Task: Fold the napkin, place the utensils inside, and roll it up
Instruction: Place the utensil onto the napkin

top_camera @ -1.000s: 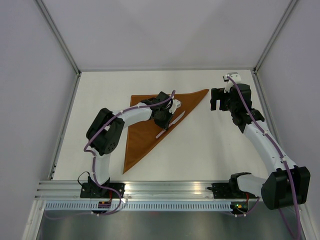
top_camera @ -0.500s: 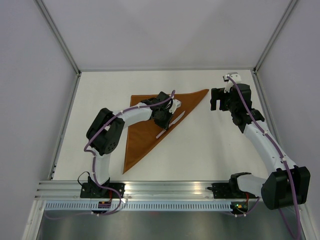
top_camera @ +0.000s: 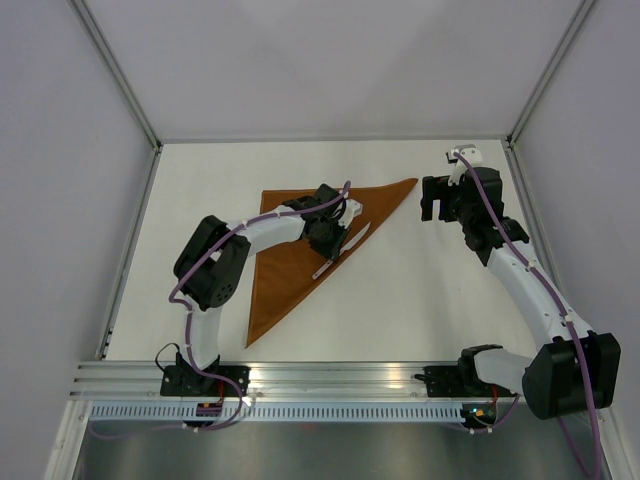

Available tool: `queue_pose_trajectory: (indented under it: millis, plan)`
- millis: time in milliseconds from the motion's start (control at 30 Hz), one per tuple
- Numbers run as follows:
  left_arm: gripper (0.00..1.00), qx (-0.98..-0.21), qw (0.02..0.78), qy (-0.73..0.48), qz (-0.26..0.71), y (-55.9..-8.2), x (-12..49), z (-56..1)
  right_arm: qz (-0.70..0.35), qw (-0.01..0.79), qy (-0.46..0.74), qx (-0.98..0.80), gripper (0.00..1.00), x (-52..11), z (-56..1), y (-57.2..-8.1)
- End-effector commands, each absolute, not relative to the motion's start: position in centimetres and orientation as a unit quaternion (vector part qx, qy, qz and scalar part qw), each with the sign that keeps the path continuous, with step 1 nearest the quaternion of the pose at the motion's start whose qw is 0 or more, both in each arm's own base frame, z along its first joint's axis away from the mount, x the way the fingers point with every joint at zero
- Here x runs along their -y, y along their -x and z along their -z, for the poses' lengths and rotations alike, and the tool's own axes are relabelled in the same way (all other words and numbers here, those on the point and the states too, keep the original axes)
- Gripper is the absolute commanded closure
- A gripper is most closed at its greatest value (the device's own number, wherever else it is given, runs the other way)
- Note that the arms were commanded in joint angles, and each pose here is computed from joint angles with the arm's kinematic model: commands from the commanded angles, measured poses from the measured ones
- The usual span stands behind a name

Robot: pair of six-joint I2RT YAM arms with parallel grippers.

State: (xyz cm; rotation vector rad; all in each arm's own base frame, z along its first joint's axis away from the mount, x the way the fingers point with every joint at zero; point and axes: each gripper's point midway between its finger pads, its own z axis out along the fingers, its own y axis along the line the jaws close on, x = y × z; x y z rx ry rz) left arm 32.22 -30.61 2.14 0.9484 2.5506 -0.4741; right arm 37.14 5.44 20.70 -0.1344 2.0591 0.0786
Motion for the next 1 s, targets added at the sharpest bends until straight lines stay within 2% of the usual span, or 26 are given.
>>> queue_pose_trajectory:
  millis: [0,400,600,733,900,967]
  plan:
    - [0.68,-0.904,0.197,-0.329,0.190,-32.4,31.9,-3.0,-0.026,0.525,0.053,-0.849,0.02,-5.3,-21.8,-37.6]
    - [0.58,-0.895,0.239,-0.326,0.186,-33.4,31.9,-6.2,-0.028,0.523,0.054,-0.850,0.02,-5.4,-21.6,-37.5]
    - [0.50,-0.875,0.304,-0.321,0.196,-34.3,32.3,-11.9,-0.037,0.519,0.060,-0.852,0.02,-5.8,-21.3,-37.4]
    - [0.48,-0.864,0.343,-0.308,0.203,-34.7,32.1,-15.3,-0.052,0.510,0.071,-0.856,0.02,-6.4,-20.8,-37.3]
    - [0.45,-0.848,0.437,-0.221,0.203,-34.3,28.9,-24.7,-0.123,0.506,0.101,-0.848,0.03,-9.4,-22.1,-36.2]
    - [0.46,-0.843,0.477,-0.169,0.181,-34.0,26.1,-28.3,-0.142,0.497,0.136,-0.845,0.10,-12.3,-22.0,-35.4]
